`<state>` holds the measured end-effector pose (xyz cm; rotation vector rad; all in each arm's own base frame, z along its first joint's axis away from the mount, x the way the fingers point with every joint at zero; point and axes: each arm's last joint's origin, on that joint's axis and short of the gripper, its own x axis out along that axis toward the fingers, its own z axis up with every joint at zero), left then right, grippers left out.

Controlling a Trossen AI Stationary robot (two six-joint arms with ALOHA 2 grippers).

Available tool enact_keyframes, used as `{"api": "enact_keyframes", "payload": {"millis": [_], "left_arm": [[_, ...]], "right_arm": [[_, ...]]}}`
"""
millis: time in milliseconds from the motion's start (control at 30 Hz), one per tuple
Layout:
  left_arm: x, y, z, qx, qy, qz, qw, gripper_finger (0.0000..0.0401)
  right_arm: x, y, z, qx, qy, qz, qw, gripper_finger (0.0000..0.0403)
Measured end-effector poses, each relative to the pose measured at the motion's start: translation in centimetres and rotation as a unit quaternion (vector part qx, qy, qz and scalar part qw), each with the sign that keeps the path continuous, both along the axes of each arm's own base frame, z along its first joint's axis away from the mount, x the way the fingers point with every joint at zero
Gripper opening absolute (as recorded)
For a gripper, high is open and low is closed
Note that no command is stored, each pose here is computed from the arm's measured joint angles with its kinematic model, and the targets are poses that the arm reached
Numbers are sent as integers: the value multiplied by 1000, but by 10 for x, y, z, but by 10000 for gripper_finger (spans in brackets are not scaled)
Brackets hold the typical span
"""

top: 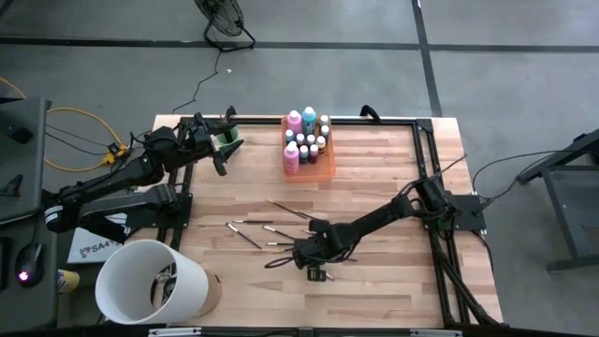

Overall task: Pick & Place Paint Supplies
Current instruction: Put the orange paintbrush into the cup

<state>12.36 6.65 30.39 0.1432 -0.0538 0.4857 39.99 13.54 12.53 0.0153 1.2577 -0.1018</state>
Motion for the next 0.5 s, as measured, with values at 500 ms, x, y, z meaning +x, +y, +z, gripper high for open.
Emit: {"api": "enact_keyframes", "payload": {"millis": [500], "left_arm": [[0, 0, 0, 0, 0, 0, 1000, 253]], "right_arm": [[-1, 2, 3, 38, 3, -4, 999, 3]]}}
